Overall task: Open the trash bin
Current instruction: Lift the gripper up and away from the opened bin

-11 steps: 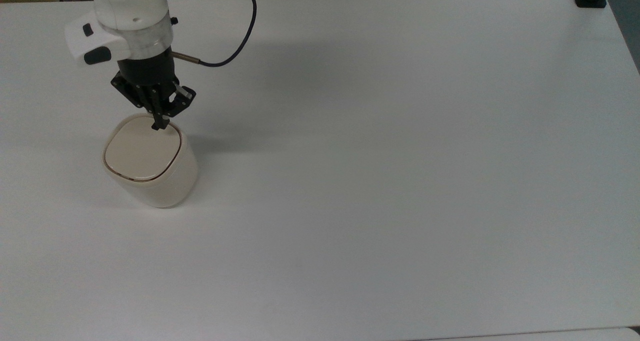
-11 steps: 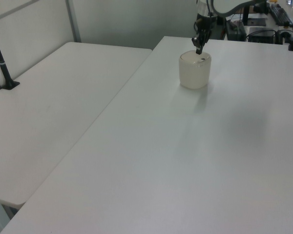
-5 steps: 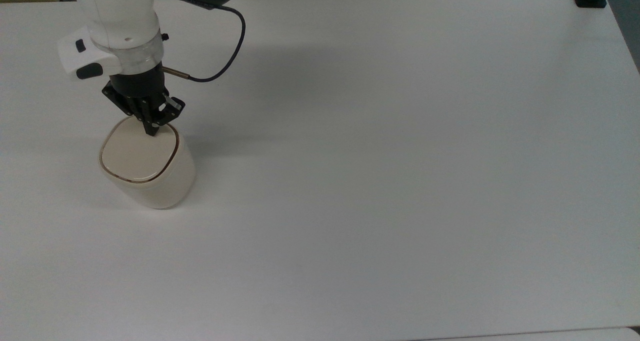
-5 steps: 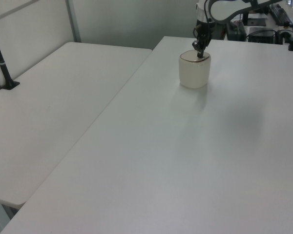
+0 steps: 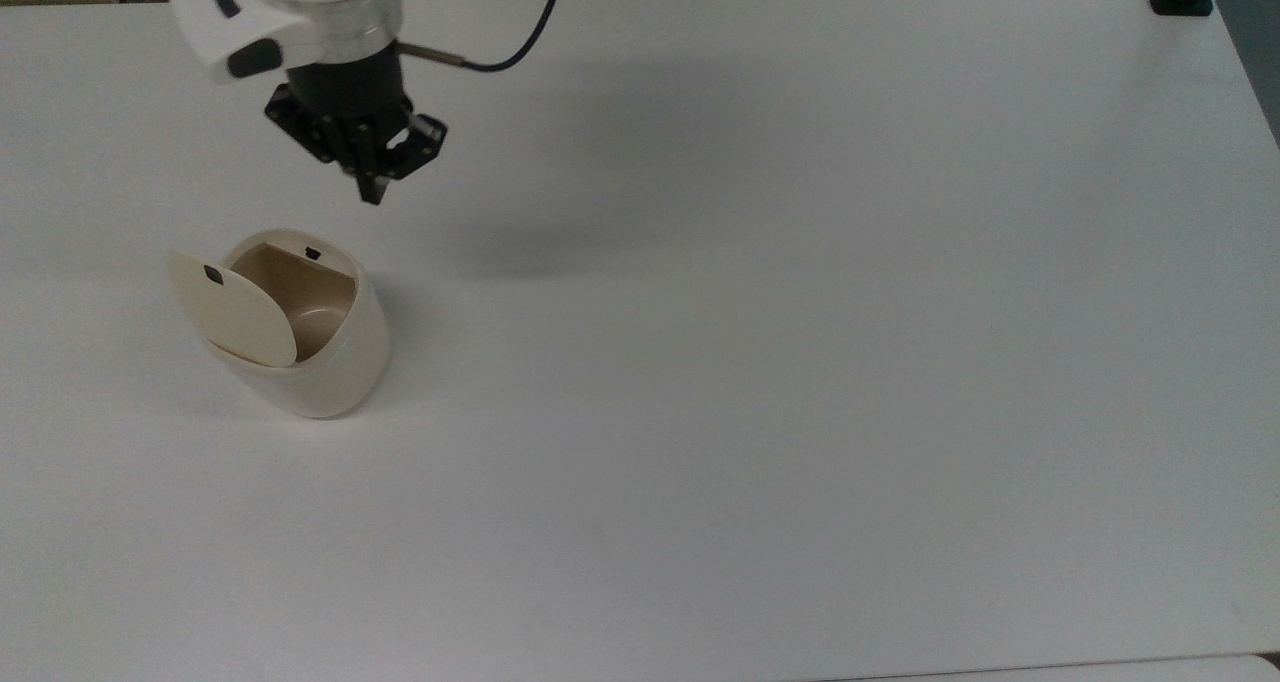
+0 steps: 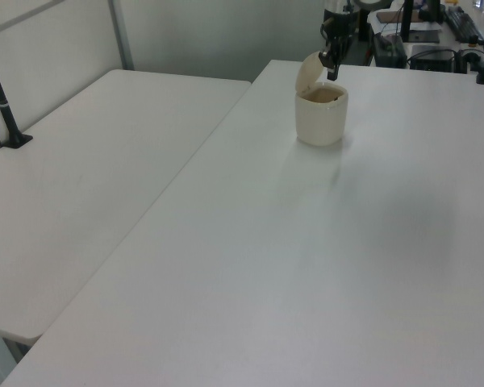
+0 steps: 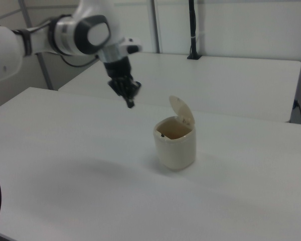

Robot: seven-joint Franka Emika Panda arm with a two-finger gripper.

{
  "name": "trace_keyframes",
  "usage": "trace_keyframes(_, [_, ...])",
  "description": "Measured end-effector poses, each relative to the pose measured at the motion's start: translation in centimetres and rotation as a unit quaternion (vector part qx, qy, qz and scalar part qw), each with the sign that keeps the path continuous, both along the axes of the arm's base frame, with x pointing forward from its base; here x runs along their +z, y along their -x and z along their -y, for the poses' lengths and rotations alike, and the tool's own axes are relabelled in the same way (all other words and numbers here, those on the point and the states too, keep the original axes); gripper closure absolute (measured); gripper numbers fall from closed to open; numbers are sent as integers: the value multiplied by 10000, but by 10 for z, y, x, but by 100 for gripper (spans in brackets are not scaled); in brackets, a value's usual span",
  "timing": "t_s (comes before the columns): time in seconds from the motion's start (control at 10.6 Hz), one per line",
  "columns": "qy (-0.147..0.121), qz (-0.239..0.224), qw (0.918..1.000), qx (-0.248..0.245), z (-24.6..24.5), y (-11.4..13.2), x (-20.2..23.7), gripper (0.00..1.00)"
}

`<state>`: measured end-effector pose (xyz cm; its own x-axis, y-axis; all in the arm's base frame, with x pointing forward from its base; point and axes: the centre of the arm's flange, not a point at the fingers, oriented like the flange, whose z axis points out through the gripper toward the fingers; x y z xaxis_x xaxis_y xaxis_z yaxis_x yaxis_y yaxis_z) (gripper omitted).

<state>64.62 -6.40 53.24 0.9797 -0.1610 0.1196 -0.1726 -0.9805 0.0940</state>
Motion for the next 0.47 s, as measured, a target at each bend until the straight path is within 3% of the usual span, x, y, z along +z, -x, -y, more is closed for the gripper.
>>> trace_keyframes(0.47, [-48, -394, 9963, 756, -107, 47, 59, 91])
